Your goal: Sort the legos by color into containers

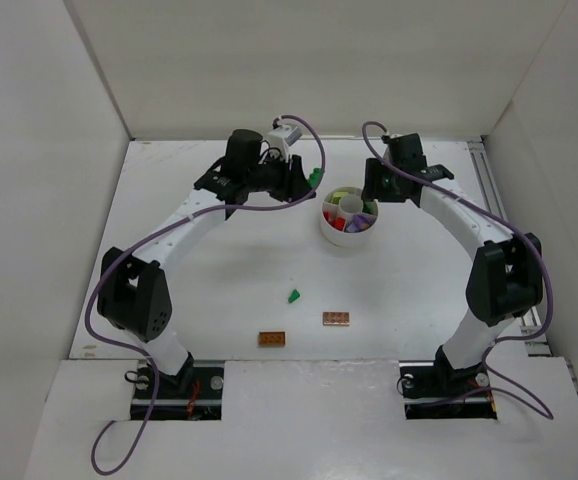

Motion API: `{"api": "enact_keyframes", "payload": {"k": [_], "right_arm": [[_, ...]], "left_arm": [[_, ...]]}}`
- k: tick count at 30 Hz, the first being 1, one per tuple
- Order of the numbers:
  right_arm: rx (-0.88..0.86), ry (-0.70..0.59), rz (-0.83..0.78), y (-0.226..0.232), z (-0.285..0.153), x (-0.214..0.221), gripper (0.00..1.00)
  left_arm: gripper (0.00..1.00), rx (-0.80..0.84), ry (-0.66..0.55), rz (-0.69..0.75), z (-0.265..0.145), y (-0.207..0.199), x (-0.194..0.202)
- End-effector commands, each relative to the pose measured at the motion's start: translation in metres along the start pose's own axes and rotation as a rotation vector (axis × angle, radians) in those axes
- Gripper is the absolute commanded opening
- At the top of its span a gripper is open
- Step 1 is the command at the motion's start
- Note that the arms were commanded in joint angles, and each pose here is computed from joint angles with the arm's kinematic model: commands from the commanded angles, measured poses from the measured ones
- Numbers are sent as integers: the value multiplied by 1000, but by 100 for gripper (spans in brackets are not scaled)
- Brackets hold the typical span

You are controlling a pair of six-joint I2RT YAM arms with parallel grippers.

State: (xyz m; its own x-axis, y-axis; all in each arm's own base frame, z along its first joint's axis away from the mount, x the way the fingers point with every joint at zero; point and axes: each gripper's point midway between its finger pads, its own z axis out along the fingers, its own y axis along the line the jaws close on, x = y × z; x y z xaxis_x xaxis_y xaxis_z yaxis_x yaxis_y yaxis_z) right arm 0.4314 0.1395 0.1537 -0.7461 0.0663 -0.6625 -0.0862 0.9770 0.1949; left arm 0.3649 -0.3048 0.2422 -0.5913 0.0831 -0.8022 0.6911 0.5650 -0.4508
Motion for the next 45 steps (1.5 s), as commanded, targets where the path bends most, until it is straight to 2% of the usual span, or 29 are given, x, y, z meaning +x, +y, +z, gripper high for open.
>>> {"api": "enact_keyframes", "payload": {"k": [1,5,7,8,9,11,14,20,24,30,36,45], "right_arm": [[-42,-48,-2,13,-15,-15,61],[-62,-126,-35,17,-31,-33,59],[-123,-152,-80,26,-41,-34,59],[-166,-224,-127,30,-57,-47,59],[-235,-239,-146,38,-66,-47,59],[-316,-282,-149,41,-85,-47,66],[-376,-260,-142,39,-90,-37,67],[-672,-240,-146,84,-120,-24,70],[-794,-223,-161,100,-135,-19,71],[-875,-174,-125,110,-147,-10,71],[-856,-149,-53,91,-148,-10,71],[-981,-123,-74,104,-169,-7,71]], "left_arm": [[0,48,-46,67,-3,-16,-21],[0,81,-28,121,-4,-27,-17],[0,134,-5,160,-4,-37,-6],[0,180,-18,201,-12,-48,-7],[0,221,-21,245,-15,-54,-4],[0,235,-34,302,-22,-57,-1],[0,214,-40,341,-23,-58,2],[0,109,-27,389,-8,-65,2],[0,39,-14,378,8,-61,7],[0,-26,-8,406,17,-65,11],[0,-50,-38,430,12,-66,10],[0,-53,-11,522,18,-81,23]]}}
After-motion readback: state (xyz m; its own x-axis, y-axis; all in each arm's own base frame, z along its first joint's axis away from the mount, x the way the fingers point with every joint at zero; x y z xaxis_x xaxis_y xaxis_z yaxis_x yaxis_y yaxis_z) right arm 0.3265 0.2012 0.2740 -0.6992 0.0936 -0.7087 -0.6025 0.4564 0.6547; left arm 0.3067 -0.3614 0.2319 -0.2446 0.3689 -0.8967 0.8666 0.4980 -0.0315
